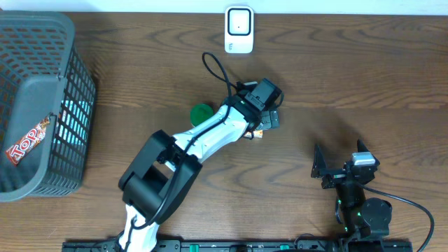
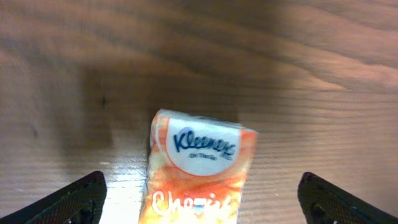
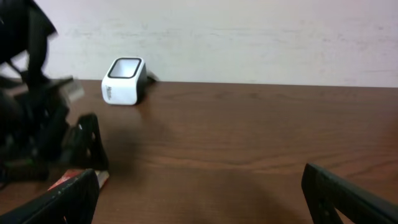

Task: Scan the item barcode
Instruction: 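Lift the orange Kleenex pack, present it to the scanner, set it down, then move the left gripper back into the basket over the wet-wipe pack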

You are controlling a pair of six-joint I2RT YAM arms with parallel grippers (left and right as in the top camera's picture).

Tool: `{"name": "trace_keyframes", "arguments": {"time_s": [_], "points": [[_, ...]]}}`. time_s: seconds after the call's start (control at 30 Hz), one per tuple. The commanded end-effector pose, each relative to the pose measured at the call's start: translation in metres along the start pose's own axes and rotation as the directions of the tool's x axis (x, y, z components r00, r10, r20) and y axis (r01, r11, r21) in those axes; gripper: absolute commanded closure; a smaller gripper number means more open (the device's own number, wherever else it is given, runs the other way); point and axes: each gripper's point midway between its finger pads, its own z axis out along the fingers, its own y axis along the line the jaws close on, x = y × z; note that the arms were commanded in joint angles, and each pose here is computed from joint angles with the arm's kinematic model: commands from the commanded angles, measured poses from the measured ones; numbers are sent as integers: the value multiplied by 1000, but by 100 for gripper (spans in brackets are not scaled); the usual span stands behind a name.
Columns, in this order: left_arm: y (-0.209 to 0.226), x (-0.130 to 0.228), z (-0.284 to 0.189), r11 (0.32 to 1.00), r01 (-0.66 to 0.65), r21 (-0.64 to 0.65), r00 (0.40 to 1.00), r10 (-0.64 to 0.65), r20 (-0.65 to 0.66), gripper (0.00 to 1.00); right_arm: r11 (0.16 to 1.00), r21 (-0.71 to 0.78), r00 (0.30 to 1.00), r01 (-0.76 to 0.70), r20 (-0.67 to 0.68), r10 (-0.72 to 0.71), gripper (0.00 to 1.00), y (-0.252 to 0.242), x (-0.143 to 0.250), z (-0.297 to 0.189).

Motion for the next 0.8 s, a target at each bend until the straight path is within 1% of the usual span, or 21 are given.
{"name": "trace_keyframes", "arguments": {"time_s": [0.0, 0.07, 0.13, 0.2, 0.27, 0.37, 0.43, 0.5, 0.53, 0.57, 0.6, 0.63, 0.67, 0.7, 0.77], "points": [[-33, -77, -93, 971, -216, 99, 950, 185, 252, 2, 1000, 0, 1000, -14, 1, 14, 1, 0, 1, 0], [-37, -112, -149, 952, -284, 117, 897, 221, 382, 2, 1000, 0, 1000, -14, 1, 14, 1, 0, 1, 0], [-30, -145, -210, 947, -291, 132, 841, 188, 507, 2, 1000, 0, 1000, -14, 1, 14, 1, 0, 1, 0], [-14, -171, -265, 948, -290, 130, 773, 152, 616, 2, 1000, 0, 1000, -14, 1, 14, 1, 0, 1, 0], [13, -192, -321, 955, -278, 107, 687, 120, 717, 2, 1000, 0, 1000, -14, 1, 14, 1, 0, 1, 0], [61, -200, -373, 977, -203, 70, 626, 75, 776, 2, 1000, 0, 1000, -14, 1, 14, 1, 0, 1, 0], [97, -199, -401, 983, -180, -22, 583, 125, 803, 2, 1000, 0, 1000, -14, 1, 14, 1, 0, 1, 0], [138, -200, -426, 994, -69, -90, 547, 113, 829, 2, 1000, 0, 1000, -14, 1, 14, 1, 0, 1, 0], [164, -200, -438, 994, 24, -102, 531, 74, 844, 2, 1000, 0, 1000, -14, 1, 14, 1, 0, 1, 0], [194, -198, -449, 984, 156, -92, 506, 0, 863, 2, 1000, 0, 1000, -14, 1, 14, 1, 0, 1, 0], [217, -195, -455, 964, 257, -70, 480, -64, 875, 2, 1000, 0, 1000, -14, 1, 14, 1, 0, 1, 0], [243, -190, -460, 926, 376, -38, 442, -144, 886, 2, 1000, 0, 1000, -14, 1, 14, 1, 0, 1, 0], [269, -183, -462, 872, 490, 3, 396, -226, 890, 2, 1000, 0, 1000, -14, 1, 14, 1, 0, 1, 0], [293, -172, -461, 801, 596, 48, 344, -310, 886, 2, 1000, 0, 1000, -14, 1, 14, 1, 0, 1, 0], [337, -146, -451, 619, 774, 134, 223, -464, 857, 2, 1000, 0, 1000, -14, 1, 14, 1, 0, 1, 0]]}}
